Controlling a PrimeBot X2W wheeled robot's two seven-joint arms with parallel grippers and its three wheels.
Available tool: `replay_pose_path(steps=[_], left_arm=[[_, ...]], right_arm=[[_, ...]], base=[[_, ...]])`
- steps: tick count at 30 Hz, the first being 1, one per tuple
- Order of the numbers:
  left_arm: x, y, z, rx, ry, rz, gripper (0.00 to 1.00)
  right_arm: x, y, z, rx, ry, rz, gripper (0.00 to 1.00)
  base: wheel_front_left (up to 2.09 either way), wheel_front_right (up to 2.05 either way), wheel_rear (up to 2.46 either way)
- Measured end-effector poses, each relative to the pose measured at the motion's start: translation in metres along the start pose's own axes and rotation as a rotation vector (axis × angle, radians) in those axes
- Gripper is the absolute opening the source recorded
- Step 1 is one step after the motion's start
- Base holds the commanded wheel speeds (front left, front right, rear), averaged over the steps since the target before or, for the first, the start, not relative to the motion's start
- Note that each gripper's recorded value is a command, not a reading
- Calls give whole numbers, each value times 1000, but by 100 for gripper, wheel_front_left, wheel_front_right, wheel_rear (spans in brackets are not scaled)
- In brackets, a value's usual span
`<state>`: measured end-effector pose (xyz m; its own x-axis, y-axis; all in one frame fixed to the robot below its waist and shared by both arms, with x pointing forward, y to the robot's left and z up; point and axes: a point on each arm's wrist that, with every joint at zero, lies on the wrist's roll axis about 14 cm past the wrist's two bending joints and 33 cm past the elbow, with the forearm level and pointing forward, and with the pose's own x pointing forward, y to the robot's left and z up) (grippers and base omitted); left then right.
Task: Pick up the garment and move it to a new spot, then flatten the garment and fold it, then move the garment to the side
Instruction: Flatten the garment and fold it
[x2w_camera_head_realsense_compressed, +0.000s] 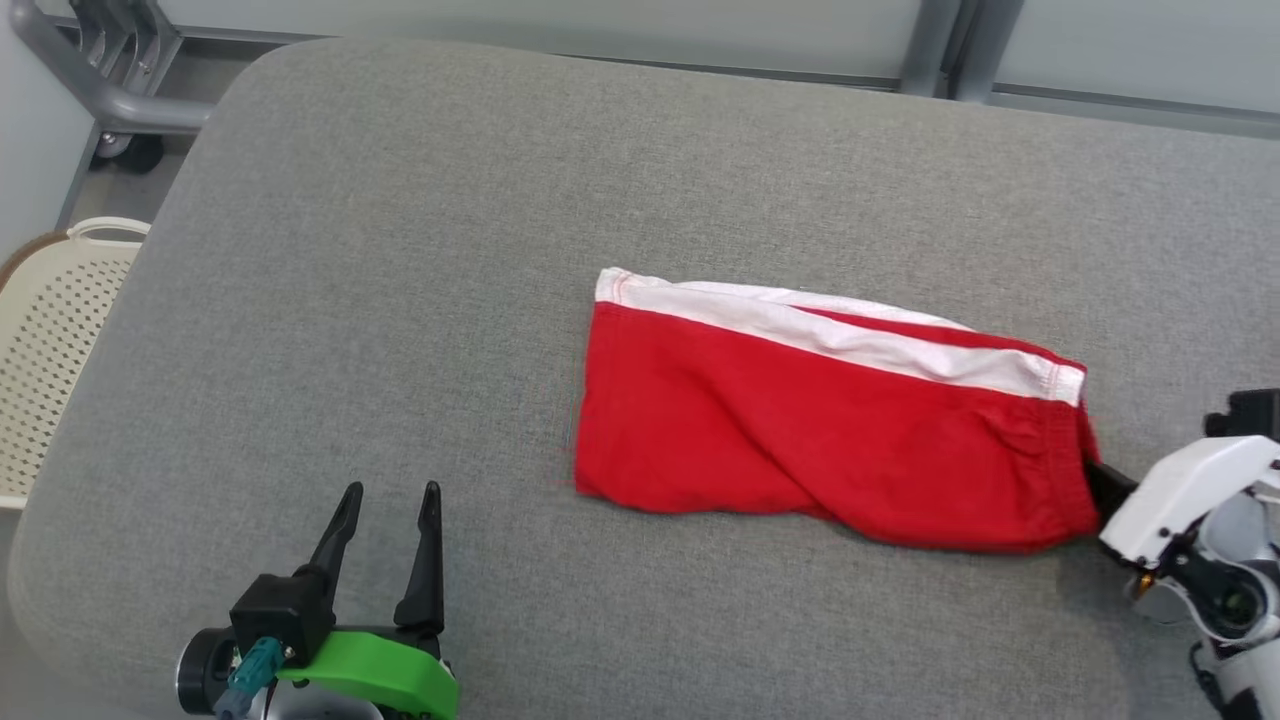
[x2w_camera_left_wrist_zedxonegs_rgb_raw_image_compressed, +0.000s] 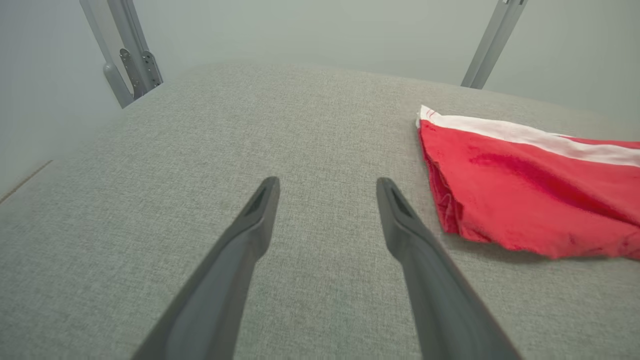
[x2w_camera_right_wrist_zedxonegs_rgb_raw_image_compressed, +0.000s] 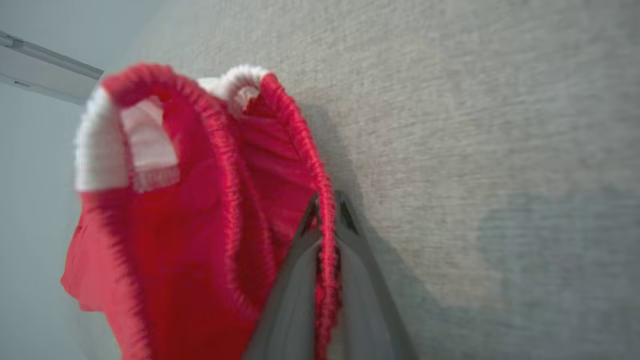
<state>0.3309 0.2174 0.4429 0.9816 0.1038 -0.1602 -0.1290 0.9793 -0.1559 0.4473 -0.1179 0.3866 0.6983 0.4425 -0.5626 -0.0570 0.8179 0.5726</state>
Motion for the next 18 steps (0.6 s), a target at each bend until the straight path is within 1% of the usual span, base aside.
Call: replay_pose_path(steps=[7,11,12,14,16,18], left_arm=[[5,-3,-3,3,7,-23,100],[7,0,-5,6,14,-18,100],[8,0,-6,4,16,-17,100],[9,-1,-8,1,20,-17,100],[9,-3,-11,5,30,-25,100],[9,-6,-15,9,40,-38,100]], right_arm=[[-56,-81,63,76,-90,-173,0],[-87,-113,79,87,-64,-257,0],[-91,-114,82,76,-55,-260,0],[-94,-102,89,50,-40,-232,0],[-93,-82,89,-12,-11,-197,0],[-88,-58,81,-32,24,-134,0]], base=[[0,0,0],[0,0,0],[0,0,0],[0,0,0],[0,0,0],[0,0,0]])
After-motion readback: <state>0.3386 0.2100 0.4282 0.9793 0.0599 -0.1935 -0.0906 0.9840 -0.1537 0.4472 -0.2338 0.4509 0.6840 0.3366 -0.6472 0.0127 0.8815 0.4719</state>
